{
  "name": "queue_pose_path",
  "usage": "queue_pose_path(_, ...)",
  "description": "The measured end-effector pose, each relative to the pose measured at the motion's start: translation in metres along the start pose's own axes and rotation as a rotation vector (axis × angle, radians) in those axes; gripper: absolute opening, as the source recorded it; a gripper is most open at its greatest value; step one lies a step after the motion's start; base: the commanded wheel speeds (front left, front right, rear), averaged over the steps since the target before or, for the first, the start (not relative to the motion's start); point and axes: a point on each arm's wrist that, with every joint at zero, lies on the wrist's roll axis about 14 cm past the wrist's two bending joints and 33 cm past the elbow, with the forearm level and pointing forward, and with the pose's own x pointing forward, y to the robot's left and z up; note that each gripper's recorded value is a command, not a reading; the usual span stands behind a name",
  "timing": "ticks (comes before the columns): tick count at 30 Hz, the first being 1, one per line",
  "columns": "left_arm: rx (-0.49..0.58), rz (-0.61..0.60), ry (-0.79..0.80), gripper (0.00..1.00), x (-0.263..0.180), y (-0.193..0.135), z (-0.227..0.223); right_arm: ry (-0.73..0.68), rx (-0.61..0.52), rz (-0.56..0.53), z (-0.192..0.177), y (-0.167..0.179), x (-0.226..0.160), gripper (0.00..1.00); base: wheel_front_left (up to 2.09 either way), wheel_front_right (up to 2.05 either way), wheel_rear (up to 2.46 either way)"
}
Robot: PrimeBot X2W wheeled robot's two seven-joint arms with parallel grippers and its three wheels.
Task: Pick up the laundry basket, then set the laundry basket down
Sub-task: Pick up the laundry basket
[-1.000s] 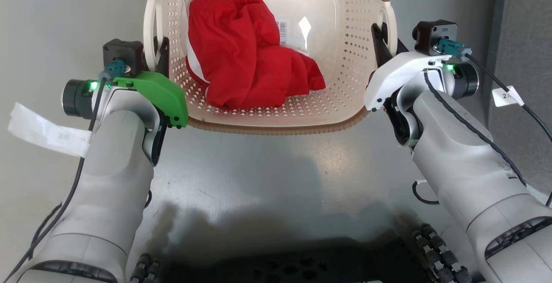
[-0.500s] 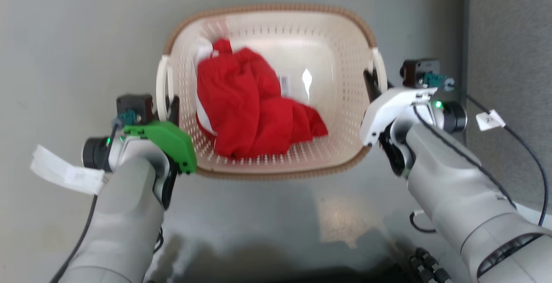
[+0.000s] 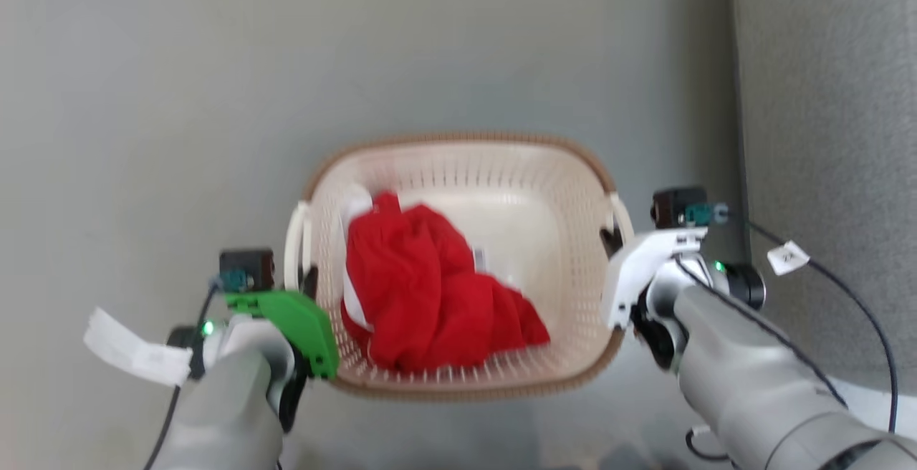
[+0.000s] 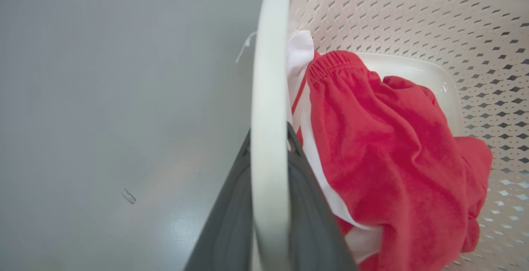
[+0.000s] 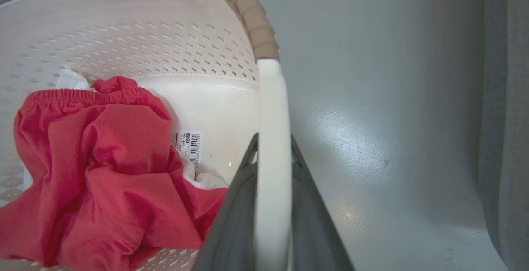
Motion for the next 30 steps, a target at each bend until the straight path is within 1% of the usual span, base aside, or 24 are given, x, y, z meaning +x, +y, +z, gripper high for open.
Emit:
queue_pose_path(7, -0.014, 0.01, 0.003, 0.0, -0.027, -0.003, -0.004, 0.002, -0.011, 0.018, -0.001, 0.012, -0.022, 0.0, 0.0, 0.0, 0.0)
queue_pose_path(12, -0.001, 0.016, 0.018, 0.0, -0.048, -0.005, -0.009, 0.01, -0.033, 0.044, -0.008, 0.024, -0.041, 0.0, 0.0, 0.0, 0.0)
queue_pose_path(19, 0.017, 0.013, -0.009, 0.0, -0.07, -0.011, -0.011, -0.009, -0.038, 0.06, -0.012, 0.033, -0.064, 0.0, 0.0, 0.0, 0.0)
queue_pose_path(23, 0.003, 0.018, -0.012, 0.0, -0.083, -0.013, -0.019, -0.012, -0.038, 0.068, -0.021, 0.038, -0.077, 0.0, 0.0, 0.0, 0.0)
queue_pose_path(30, 0.015, 0.016, -0.03, 0.0, -0.103, -0.018, -0.032, -0.015, -0.036, 0.069, -0.04, 0.044, -0.098, 0.0, 0.0, 0.0, 0.0)
